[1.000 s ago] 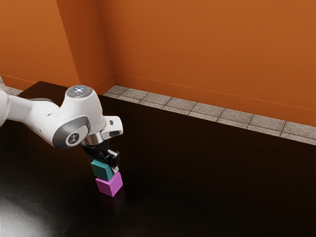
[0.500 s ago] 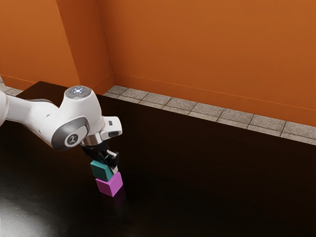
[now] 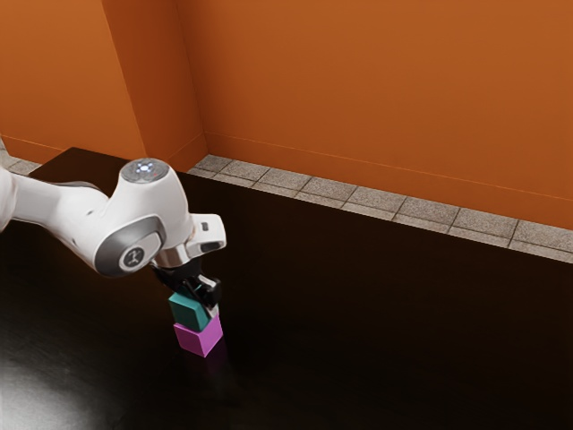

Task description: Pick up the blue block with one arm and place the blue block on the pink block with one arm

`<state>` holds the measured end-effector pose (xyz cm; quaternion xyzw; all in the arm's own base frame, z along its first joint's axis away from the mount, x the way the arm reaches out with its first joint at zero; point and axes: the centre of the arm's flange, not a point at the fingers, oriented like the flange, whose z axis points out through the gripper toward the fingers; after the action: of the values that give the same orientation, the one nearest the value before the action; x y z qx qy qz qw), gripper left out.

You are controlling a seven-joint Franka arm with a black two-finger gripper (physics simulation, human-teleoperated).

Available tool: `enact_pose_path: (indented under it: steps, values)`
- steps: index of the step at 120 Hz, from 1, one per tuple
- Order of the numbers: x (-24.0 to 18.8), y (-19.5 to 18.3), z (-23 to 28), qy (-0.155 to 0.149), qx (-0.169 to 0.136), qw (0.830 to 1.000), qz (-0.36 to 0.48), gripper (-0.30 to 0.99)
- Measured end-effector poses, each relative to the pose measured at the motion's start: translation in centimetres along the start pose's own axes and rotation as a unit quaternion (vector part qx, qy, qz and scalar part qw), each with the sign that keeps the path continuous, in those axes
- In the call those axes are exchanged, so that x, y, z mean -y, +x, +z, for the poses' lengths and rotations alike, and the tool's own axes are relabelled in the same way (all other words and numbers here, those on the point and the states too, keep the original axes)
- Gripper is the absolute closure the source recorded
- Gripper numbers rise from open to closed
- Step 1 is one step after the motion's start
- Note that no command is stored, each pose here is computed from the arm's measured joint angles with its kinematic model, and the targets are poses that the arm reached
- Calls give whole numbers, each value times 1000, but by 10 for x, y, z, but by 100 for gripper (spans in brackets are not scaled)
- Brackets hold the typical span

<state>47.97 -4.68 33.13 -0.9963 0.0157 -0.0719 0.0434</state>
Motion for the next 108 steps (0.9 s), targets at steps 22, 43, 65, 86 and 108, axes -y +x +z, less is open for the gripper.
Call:
enact_pose_path:
  steps: [22,43,65,86,108]
  values:
    - [-2,0,0,-5,0,1000,5,20]
    - [1,3,-8,-6,-7,1000,9,9]
    - [36,59,-142,10,-72,997,-12,4]
    - [75,69,-198,-16,-38,999,-26,2]
    - [71,59,-190,-29,16,999,11,1]
